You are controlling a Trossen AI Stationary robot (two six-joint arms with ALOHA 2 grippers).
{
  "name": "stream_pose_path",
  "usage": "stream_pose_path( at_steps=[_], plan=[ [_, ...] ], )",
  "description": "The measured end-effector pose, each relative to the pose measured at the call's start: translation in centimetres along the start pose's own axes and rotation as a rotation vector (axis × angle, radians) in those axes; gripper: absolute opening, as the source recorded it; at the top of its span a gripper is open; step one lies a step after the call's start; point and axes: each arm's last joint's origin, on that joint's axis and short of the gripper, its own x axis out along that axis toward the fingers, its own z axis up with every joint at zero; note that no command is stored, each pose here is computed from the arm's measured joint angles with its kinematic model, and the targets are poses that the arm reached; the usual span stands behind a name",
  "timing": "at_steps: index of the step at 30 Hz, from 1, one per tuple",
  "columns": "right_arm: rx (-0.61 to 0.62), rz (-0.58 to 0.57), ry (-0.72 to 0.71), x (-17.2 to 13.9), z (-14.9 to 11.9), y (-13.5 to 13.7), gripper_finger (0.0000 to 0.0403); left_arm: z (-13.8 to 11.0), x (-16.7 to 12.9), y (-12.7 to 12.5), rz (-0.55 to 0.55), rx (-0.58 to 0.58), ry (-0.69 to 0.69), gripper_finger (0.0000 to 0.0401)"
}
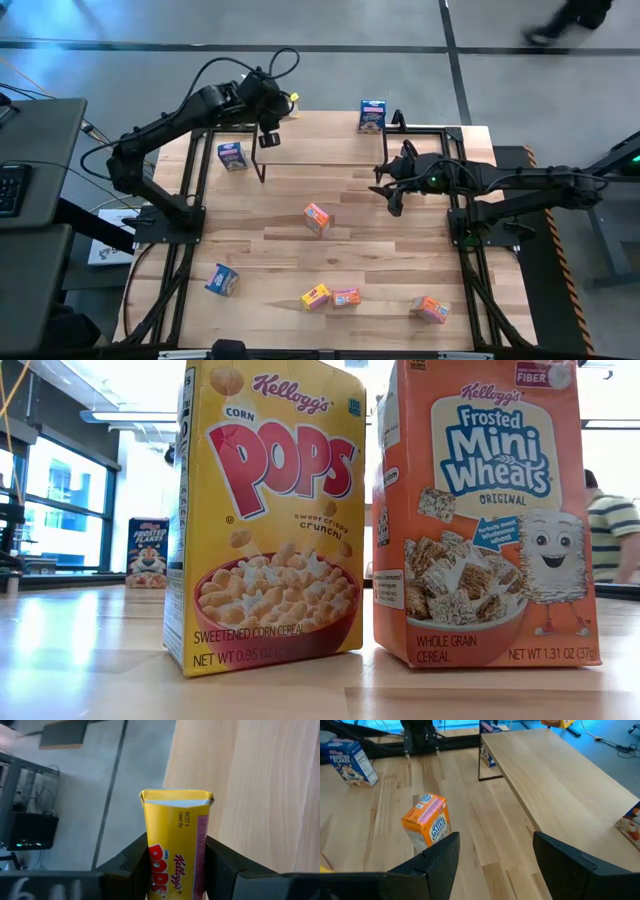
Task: Stack cereal on shelf
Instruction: Put the middle left yellow cereal box on the shelf
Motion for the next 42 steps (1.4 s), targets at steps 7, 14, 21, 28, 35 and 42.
stream_pose_path(
  at_steps=[7, 14, 21, 28, 35, 42],
  plan=[
    [-0.011, -0.002, 0.057, 1.6, -0.5, 0.3, 0.0245, -0.5, 0.9, 1.0, -0.068, -0.018, 0.051, 0.0135],
    [-0.013, -0.003, 0.044, 2.4, -0.4, 0.4, 0.0245, -1.6, 1.5, 1.7, -0.149, -0.050, 0.074, 0.0135],
    [-0.008, -0.001, 0.004, 2.4, 0.0, 0.4, 0.0245, -2.0, 1.5, 1.7, -0.199, -0.053, 0.083, 0.0135],
    [-0.005, 0.000, -0.015, 2.4, 0.2, 0.5, 0.0245, -2.0, 1.4, 1.3, -0.290, -0.050, 0.050, 0.0135],
    [-0.002, 0.000, -0.020, 2.4, 0.2, 0.5, 0.0245, -2.0, 1.5, 1.4, -0.282, -0.007, 0.038, 0.0136],
    [-0.004, 0.000, -0.019, 2.4, 0.2, 0.5, 0.0245, -2.0, 1.7, 1.7, -0.203, 0.039, 0.073, 0.0135]
  ],
)
